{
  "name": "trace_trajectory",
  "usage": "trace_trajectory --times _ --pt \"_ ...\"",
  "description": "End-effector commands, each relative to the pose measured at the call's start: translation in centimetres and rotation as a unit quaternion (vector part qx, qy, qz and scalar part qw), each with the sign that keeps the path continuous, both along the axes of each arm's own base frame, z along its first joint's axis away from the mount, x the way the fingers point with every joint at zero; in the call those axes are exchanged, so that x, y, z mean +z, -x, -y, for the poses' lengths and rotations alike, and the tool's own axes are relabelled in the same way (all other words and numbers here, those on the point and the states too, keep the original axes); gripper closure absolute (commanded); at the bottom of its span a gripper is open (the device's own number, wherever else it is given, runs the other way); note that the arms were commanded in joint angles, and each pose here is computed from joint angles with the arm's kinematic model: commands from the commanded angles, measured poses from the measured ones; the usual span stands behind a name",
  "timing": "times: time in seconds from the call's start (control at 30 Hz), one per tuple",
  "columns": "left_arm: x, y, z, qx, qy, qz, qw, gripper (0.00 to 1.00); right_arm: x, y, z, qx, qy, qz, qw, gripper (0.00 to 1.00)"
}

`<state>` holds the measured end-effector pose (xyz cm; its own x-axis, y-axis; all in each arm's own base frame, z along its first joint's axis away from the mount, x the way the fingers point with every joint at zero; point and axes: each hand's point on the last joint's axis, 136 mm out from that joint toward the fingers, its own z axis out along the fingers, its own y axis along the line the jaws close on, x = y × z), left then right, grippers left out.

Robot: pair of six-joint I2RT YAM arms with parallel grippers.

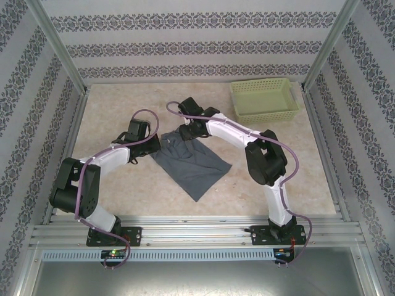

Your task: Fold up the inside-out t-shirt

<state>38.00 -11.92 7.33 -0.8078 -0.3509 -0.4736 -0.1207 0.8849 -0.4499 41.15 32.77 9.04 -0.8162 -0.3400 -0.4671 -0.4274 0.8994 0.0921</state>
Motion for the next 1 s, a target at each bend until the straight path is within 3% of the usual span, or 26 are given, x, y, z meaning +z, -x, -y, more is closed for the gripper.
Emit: trace_trajectory --times 0.0,0.17,0.33,0.6,0.73,0.97 --pt "1.1 -1.3 -0.5 0.015 0.011 0.025 1.0 1.0 0.3 1.5 -0.8 0.004 -0.01 -0.011 1.0 0.52" --pt "2.6 -1.6 -0.5 0.018 0.029 0.054 0.998 1.0 -1.8 0.8 -0.3 -0.012 0.011 -0.025 1.0 0.57" --pt "4.2 -1.8 -0.1 0.009 0.042 0.083 0.996 1.0 -1.7 -0.7 0.0 -0.019 0.018 -0.018 0.999 0.76" --pt "4.4 -1.4 0.2 0.004 0.059 0.097 0.994 1.0 -1.3 -1.2 -0.2 -0.019 0.006 -0.024 0.999 0.68" --pt "4.6 -1.4 0.1 0.006 0.057 0.102 0.993 1.0 -1.7 -1.6 0.5 -0.027 0.018 -0.025 0.999 0.86" --pt "5.5 -1.4 -0.1 0.01 0.064 0.124 0.99 1.0 -0.2 -2.4 1.1 -0.032 0.018 -0.008 0.999 1.0"
